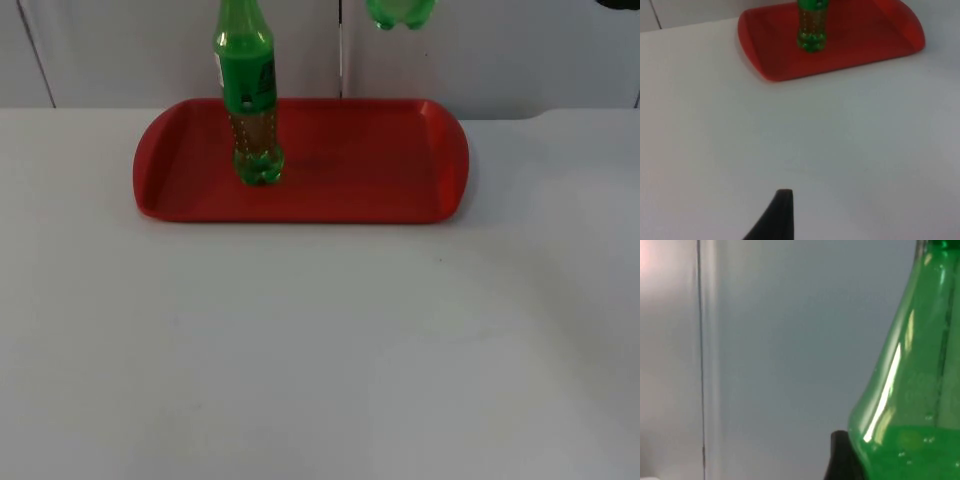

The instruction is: Place the bottle upright on the tray.

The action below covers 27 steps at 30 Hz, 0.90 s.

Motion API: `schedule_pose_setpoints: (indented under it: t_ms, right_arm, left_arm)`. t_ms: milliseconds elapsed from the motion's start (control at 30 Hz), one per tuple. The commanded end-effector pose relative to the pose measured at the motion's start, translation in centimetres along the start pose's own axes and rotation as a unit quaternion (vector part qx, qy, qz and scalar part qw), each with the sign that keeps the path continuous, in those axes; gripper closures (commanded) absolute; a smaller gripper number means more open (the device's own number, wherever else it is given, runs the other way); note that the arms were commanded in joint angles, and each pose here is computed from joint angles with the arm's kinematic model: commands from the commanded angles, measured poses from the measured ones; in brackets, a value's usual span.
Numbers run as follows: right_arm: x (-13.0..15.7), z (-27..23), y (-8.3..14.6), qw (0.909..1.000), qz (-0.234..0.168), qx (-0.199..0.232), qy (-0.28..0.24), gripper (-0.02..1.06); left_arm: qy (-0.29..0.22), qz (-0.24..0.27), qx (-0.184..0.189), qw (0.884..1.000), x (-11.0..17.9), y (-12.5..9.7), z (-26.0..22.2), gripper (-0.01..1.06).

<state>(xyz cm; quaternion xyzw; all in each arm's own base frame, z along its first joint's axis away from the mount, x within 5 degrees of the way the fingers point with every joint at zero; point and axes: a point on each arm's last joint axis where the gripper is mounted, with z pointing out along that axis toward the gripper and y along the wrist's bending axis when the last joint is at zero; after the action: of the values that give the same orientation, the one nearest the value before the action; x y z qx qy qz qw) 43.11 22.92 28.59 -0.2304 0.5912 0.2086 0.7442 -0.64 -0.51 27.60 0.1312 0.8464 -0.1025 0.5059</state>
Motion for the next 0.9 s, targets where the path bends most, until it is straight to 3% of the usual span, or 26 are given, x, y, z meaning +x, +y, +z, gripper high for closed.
schedule_pose_setpoints:
  t_ms: [0,67,200,300,333,500,533,600,700,867]
  right_arm:
    - [-0.2,-0.2,-0.2,0.9999,-0.011,0.003,0.009,1.05]
    - [0.7,-0.2,-0.7,0.9978,-0.004,0.023,0.062,1.05]
    - [1.3,-0.1,-0.5,0.9980,-0.013,0.014,0.059,1.05]
    - [2.8,0.2,0.1,0.9984,-0.050,-0.010,-0.026,1.05]
    - [2.8,0.2,0.1,0.9984,-0.050,-0.010,-0.026,1.05]
    - [8.6,0.0,-0.2,0.9958,0.008,0.024,-0.088,1.05]
    - [8.6,0.0,-0.2,0.9958,0.008,0.024,-0.088,1.05]
    - [10.9,-0.5,-0.6,0.9911,0.034,0.043,-0.122,1.05]
    - [13.7,-1.2,-1.7,0.9926,0.041,0.050,-0.102,1.05]
    - [15.0,-1.6,-2.5,0.9943,0.024,0.056,-0.088,1.05]
  left_arm:
    - [0.002,0.003,0.010,1.000,0.1,0.0,0.0,0.00]
    - [0.002,0.004,0.012,1.000,0.1,0.0,0.0,0.00]
    - [0.002,0.004,0.012,1.000,0.1,0.0,0.0,0.00]
    - [0.002,0.004,0.012,1.000,0.1,0.0,0.0,0.00]
    - [0.002,0.004,0.012,1.000,0.1,0.0,0.0,0.00]
    - [0.002,0.004,0.012,1.000,0.1,0.0,0.0,0.00]
    - [0.002,0.004,0.012,1.000,0.1,0.0,0.0,0.00]
    - [0.002,0.004,0.012,1.000,0.1,0.0,0.0,0.00]
    - [0.002,0.004,0.012,1.000,0.1,0.0,0.0,0.00]
    - [0.002,0.004,0.012,1.000,0.1,0.0,0.0,0.00]
